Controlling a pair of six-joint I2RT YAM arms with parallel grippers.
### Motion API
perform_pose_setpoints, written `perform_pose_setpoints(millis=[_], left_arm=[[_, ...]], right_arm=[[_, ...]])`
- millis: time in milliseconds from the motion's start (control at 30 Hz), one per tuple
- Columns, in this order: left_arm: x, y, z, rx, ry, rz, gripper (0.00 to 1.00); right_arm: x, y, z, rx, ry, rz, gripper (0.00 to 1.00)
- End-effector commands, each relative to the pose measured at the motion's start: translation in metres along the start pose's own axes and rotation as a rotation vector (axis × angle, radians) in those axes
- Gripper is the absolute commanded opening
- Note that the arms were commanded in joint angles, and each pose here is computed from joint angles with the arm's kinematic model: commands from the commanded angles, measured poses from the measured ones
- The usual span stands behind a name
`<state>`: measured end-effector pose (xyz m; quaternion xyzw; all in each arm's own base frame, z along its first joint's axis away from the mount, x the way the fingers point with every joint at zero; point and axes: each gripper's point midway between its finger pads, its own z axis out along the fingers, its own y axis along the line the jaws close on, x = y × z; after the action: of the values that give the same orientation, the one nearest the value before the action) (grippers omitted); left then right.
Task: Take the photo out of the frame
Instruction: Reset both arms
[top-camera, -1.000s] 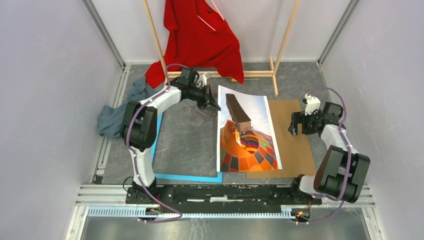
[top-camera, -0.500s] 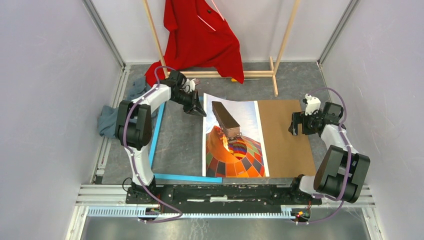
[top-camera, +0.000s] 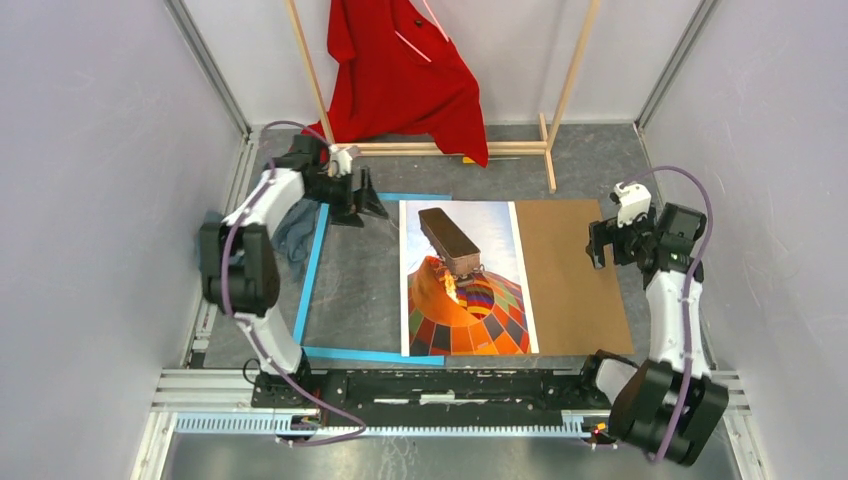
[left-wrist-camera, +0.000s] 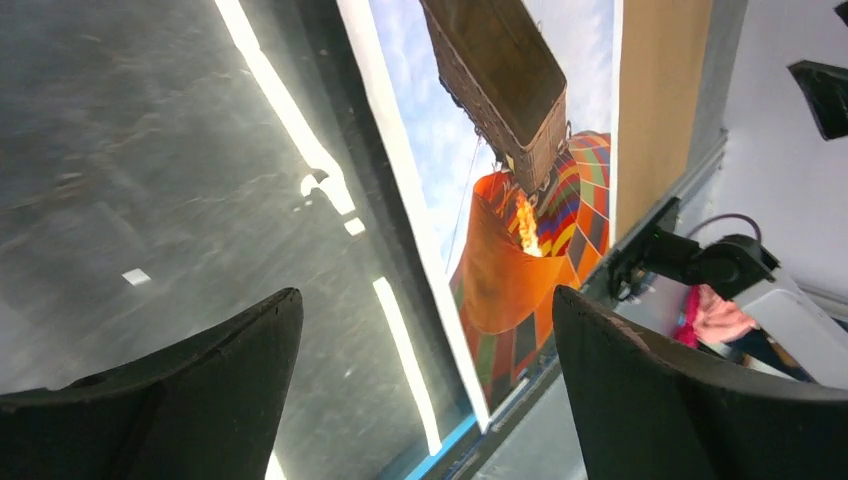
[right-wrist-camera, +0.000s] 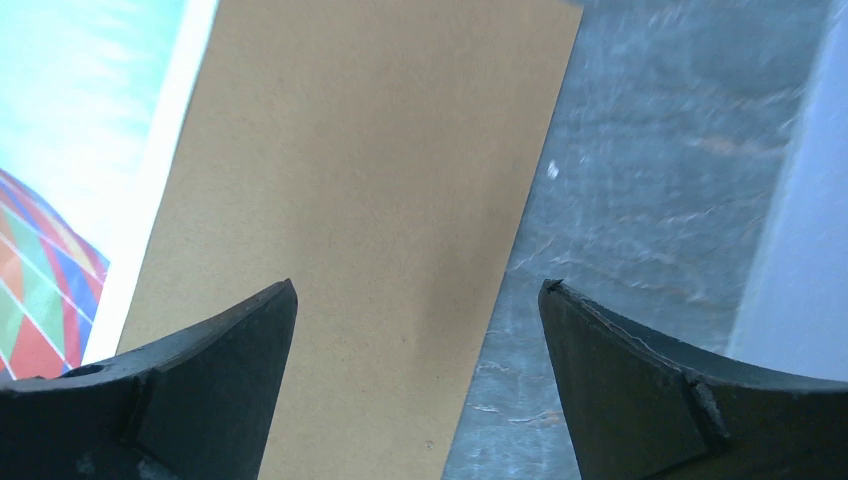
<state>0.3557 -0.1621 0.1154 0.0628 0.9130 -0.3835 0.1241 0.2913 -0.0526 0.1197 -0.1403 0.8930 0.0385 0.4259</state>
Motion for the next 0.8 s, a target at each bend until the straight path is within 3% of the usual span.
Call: perform_pose_setpoints(millis=[0, 200, 333, 600, 767], left_arm=[[-0.008, -0.006, -0.07, -0.077, -0.158, 0.229, 1.0], [0.01, -0.001, -0.146, -0.295, -0.359, 0.402, 1.0], [0.033, -0.011, -0.17, -0.393, -0.433, 0.526, 1.0], [0.063, -0.037, -0.179, -0.376, -0.566, 0.664, 1.0], [0.07, -0.042, -0.177, -0.356, -0.58, 0.701, 1.0]], right_arm=[[-0.041, 0.023, -0.039, -0.078, -0.132, -0.184, 0.98], [-0.081, 0.061, -0.091, -0.151, -0.277, -0.251, 0.98], [-0.096, 0.079, -0.114, -0.164, -0.372, -0.288, 0.98], [-0.094, 0.111, -0.15, -0.109, -0.564, -0.422, 0.98], [-0.092, 0.127, -0.165, -0.109, -0.628, -0.459, 0.98]])
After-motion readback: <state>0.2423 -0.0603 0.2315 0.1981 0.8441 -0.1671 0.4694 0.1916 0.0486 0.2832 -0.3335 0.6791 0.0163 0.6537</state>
